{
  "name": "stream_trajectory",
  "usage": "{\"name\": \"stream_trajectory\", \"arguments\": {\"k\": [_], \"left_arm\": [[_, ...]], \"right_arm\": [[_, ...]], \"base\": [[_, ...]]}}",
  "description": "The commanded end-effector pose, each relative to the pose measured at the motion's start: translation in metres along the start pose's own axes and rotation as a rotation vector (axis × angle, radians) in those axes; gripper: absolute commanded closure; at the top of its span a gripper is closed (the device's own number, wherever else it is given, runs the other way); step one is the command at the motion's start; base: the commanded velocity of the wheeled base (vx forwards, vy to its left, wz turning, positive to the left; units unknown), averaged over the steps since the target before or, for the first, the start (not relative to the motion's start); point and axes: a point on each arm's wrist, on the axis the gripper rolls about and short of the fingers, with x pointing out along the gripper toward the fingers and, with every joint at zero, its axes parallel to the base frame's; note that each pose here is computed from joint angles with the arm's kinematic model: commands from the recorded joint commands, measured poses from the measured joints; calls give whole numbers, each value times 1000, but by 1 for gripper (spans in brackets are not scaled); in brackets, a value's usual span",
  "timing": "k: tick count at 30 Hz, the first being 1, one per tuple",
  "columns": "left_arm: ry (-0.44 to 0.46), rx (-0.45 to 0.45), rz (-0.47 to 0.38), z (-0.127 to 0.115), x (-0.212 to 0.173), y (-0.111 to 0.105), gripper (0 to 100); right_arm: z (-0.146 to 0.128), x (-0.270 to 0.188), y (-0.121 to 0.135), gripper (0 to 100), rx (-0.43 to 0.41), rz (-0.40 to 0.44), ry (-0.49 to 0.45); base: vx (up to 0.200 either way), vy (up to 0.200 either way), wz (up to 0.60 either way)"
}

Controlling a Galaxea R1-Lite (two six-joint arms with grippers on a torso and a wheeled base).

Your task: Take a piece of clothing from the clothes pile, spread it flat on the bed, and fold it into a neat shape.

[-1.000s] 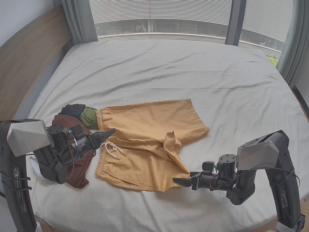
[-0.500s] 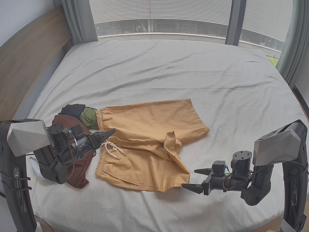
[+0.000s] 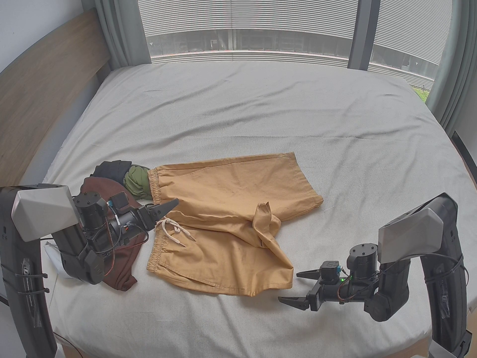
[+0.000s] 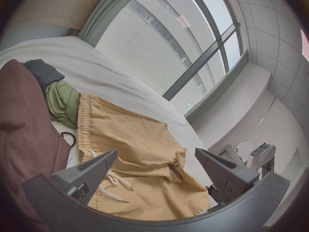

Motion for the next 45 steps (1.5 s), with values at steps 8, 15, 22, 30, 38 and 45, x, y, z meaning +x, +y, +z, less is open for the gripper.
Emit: {"name": "stream_trajectory", "arguments": {"k": [8,15,22,30,38,45], "left_arm": [[2,-2,0,-1,0,1,0],[1,-2,2,0,0,0,0],[5,-2,-3,-2,1,-1,0],[6,-1,-6,-2,1,-2,0],[8,-3,-5,-2,1,-2,0],[13,-3,-7,-4,1,-3,0]], "right_arm": [[-6,21,-14,0,-11,-9,-24],[0,20,-17,100,-15,-27,-47],[18,-5,-25,100,-14,-81,-91],[22,-30,-46,100,11,-169,-117],[15,-38,-60,100,44,-274,-105],[8,-33,-62,100,77,-363,-84]], "base": [[0,0,0],[0,0,0],[0,0,0],[0,0,0],[0,0,0],[0,0,0]]}}
